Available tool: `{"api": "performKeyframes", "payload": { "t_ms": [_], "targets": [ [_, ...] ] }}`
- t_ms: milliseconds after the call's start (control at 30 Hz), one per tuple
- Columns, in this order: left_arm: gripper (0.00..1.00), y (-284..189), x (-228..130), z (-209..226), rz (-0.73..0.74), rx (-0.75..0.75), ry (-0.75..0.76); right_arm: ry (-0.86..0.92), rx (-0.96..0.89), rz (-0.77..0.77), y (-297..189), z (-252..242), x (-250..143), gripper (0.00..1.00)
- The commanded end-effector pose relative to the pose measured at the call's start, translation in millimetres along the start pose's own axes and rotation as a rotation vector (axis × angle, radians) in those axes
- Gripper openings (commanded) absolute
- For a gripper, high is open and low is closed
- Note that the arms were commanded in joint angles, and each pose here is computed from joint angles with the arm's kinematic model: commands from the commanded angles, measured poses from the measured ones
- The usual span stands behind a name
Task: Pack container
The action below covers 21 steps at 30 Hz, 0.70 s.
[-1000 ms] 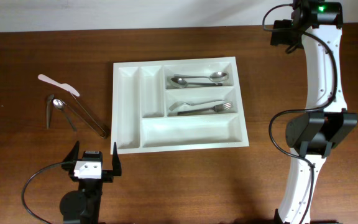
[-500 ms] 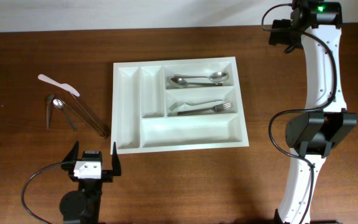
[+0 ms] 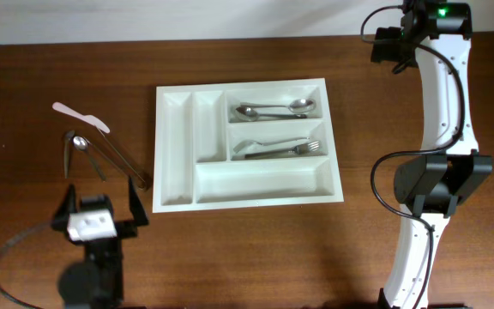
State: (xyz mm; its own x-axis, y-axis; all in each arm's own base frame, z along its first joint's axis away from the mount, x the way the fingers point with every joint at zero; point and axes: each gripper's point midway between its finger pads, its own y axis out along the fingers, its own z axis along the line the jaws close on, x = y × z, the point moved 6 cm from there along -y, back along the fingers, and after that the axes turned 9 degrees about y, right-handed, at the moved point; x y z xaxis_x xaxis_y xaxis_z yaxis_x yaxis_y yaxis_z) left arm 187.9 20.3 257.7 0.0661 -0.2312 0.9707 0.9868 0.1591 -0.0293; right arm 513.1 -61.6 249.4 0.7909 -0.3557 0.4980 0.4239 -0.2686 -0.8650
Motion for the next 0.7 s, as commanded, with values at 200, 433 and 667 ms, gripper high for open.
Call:
{"api": "performKeyframes", "payload": {
  "t_ms": [200, 433, 667],
  "targets": [
    [0.99, 81, 82, 9, 0.331, -0.07, 0.031, 0.021, 0.012, -0.026, -11, 0, 4, 0.99],
    [0.99, 126, 84, -26, 0.497, -0.368, -0.012, 0.021, 0.012, -0.026, -11, 0, 4, 0.99],
    [0.99, 134, 45, -65, 0.652, -0.639, -0.107, 0.021, 0.012, -0.026, -11, 0, 4, 0.99]
  ]
}}
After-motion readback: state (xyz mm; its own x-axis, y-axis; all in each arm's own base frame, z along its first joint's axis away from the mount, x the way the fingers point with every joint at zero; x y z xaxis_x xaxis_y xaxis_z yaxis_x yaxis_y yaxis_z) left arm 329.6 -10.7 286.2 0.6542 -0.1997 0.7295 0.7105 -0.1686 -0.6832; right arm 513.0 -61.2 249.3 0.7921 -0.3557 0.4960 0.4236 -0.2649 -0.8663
